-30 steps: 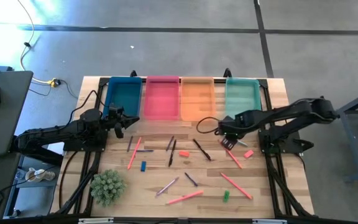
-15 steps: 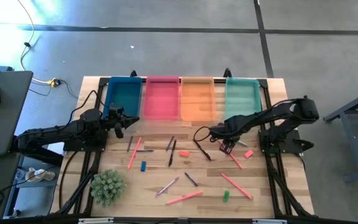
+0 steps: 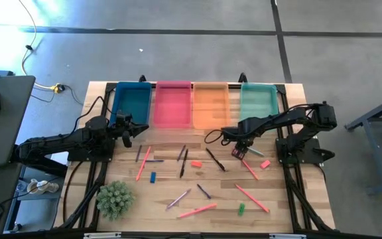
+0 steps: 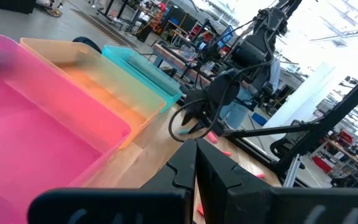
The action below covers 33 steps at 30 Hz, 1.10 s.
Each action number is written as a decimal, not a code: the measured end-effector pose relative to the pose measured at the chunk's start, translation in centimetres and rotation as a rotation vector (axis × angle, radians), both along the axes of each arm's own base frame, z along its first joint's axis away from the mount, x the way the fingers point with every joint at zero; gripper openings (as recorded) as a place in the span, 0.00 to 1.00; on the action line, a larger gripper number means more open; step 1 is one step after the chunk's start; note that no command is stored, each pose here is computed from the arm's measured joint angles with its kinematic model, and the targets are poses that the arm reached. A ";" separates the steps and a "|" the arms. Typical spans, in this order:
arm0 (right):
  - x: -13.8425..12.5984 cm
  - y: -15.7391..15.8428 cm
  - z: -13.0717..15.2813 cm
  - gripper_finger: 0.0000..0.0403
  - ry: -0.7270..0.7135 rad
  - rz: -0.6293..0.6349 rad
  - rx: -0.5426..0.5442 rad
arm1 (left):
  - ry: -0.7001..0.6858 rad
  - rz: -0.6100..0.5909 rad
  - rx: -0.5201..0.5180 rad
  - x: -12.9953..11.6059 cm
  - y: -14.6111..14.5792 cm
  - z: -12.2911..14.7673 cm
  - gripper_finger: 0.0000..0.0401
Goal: Sort crayons/erasers/pens/pencils in bins
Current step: Put the blue pen into the green bin
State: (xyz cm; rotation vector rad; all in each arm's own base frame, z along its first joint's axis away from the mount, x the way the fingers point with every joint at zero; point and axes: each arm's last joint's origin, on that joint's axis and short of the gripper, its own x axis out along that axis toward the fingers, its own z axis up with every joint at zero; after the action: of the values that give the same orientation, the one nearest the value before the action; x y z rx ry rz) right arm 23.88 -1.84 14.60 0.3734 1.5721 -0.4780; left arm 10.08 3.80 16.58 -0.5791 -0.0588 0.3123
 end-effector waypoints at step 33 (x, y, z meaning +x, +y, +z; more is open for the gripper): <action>-1.3 -0.1 -1.4 0.03 -0.019 -0.078 0.057 | 0.001 0.000 0.003 0.0 0.0 0.0 0.00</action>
State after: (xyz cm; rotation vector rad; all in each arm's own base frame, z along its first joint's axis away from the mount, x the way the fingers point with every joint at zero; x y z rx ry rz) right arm 22.57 -1.97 13.15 0.4828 1.5594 -0.4897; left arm 10.08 3.80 16.58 -0.5758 -0.0585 0.3122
